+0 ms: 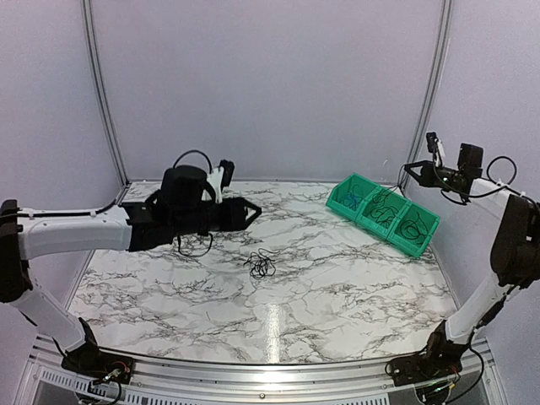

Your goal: Untangle the cables

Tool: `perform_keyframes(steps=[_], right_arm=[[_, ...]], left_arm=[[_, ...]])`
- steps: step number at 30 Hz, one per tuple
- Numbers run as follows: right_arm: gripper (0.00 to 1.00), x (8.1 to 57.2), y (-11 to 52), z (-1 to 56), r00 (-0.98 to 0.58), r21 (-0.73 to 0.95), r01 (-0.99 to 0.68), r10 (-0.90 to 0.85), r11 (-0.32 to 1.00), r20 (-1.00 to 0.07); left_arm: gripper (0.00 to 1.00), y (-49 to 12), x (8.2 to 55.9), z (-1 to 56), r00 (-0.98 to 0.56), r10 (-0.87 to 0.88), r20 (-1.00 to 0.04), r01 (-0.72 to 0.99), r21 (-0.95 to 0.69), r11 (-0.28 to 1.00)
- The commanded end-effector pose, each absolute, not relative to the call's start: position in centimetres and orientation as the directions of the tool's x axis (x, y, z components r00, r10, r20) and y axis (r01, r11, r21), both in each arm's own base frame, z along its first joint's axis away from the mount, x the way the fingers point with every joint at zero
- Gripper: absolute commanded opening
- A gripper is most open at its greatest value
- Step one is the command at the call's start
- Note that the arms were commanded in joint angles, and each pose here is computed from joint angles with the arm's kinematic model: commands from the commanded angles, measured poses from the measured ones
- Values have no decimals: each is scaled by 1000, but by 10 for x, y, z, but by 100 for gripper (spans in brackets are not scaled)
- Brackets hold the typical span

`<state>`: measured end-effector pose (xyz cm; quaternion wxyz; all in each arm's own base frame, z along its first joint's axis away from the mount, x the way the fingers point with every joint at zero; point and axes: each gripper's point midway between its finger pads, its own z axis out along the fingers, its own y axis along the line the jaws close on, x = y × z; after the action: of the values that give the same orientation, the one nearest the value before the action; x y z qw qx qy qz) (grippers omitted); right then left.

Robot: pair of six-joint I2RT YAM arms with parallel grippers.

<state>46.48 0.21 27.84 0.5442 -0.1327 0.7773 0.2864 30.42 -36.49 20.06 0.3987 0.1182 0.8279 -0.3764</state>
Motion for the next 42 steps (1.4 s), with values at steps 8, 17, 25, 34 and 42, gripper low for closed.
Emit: perform_keyframes(steps=[8,17,25,34,42], right_arm=[[0,467,-17,250,-402,239,-434,51,869,-914],[0,461,-52,248,-401,219,-320,77,922,-913],[0,482,-47,223,-475,210,-304,43,929,-879],[0,530,-28,173,-596,160,-292,-49,943,-802],[0,553,-25,141,-653,29,-227,-130,973,-746]], left_arm=[[63,-304,359,282,-432,25,-902,347,-141,927],[63,-282,361,239,-440,96,-893,374,-85,923],[63,-288,357,243,-434,106,-895,415,-94,905],[63,-292,355,241,-441,108,-891,435,-107,894],[64,-294,355,238,-447,113,-887,444,-110,889]])
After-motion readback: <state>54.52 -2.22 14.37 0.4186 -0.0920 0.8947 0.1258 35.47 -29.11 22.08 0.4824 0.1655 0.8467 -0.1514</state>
